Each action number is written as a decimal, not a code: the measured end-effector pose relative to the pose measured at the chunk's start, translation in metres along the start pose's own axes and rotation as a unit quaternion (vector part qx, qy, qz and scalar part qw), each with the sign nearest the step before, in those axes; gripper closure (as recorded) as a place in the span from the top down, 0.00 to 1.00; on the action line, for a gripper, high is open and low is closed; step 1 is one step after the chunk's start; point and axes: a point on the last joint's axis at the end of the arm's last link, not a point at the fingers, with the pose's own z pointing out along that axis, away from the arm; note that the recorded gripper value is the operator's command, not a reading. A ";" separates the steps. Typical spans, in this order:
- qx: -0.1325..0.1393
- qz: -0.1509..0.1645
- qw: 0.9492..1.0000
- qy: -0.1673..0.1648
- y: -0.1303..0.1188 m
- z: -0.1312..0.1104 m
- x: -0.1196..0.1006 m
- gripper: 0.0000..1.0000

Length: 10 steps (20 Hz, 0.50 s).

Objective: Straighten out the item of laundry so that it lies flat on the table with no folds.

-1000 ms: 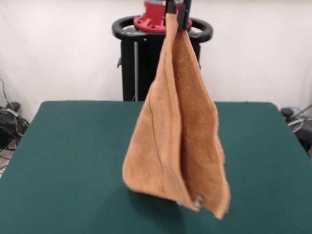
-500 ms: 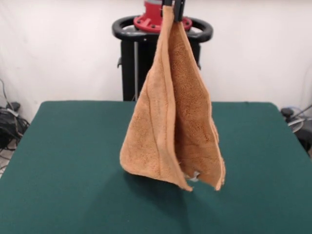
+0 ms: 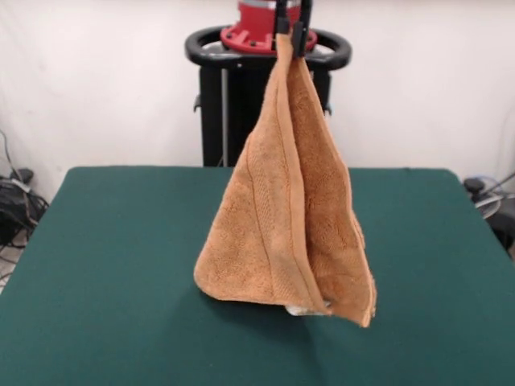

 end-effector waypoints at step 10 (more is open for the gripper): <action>0.016 -0.061 0.992 0.113 0.047 -0.043 -0.066 0.00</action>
